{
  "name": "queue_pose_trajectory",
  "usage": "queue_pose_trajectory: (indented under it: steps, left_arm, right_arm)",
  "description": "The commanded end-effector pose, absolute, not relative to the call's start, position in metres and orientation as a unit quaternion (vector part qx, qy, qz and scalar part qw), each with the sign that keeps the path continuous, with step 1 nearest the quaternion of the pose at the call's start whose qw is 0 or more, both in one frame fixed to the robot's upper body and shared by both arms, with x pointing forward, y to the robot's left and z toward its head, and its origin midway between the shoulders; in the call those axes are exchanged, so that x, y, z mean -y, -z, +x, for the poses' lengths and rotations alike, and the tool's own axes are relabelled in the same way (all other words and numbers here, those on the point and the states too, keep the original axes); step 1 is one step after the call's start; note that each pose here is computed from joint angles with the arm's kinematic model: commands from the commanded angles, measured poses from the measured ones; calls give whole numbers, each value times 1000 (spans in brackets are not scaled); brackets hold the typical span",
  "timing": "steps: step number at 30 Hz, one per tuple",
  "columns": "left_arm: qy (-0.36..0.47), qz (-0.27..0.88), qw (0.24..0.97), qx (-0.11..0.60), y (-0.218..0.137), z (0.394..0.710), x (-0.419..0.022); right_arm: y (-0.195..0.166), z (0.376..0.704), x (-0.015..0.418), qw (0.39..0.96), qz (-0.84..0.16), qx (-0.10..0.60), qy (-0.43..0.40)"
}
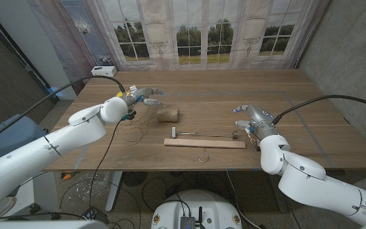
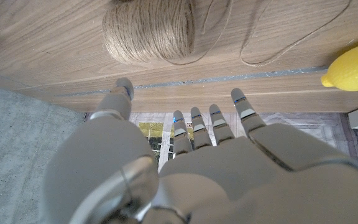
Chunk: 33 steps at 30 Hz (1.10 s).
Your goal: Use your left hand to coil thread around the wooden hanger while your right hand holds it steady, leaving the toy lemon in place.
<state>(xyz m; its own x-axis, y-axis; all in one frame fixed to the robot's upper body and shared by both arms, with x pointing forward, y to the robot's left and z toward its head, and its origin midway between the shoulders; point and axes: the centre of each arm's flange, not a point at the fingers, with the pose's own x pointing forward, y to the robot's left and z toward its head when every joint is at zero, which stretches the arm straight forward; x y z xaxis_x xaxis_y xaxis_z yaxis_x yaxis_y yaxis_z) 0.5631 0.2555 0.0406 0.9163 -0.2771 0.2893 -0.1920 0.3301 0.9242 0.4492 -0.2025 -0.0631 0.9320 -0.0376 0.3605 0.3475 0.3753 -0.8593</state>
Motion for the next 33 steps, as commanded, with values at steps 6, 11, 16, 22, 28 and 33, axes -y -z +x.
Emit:
queue_pose_trajectory:
  steps: [6, 11, 16, 22, 28, 33]
  left_arm:
    - [29, 581, 787, 207, -45, 563, -254]
    - [31, 581, 787, 206, -45, 566, -254]
    - [32, 581, 787, 205, -45, 568, -254]
    - [32, 580, 789, 201, -43, 569, -255]
    - [33, 576, 792, 198, -40, 572, -257]
    - [34, 573, 794, 199, -39, 574, -257]
  right_arm:
    - [63, 429, 188, 799, -586, 110, 83]
    - [61, 429, 180, 789, -603, 105, 58]
    - [60, 431, 174, 778, -620, 96, 31]
    - [58, 430, 170, 768, -635, 79, 12]
    - [54, 427, 167, 759, -647, 74, -3]
    - [52, 426, 163, 754, -653, 71, -18]
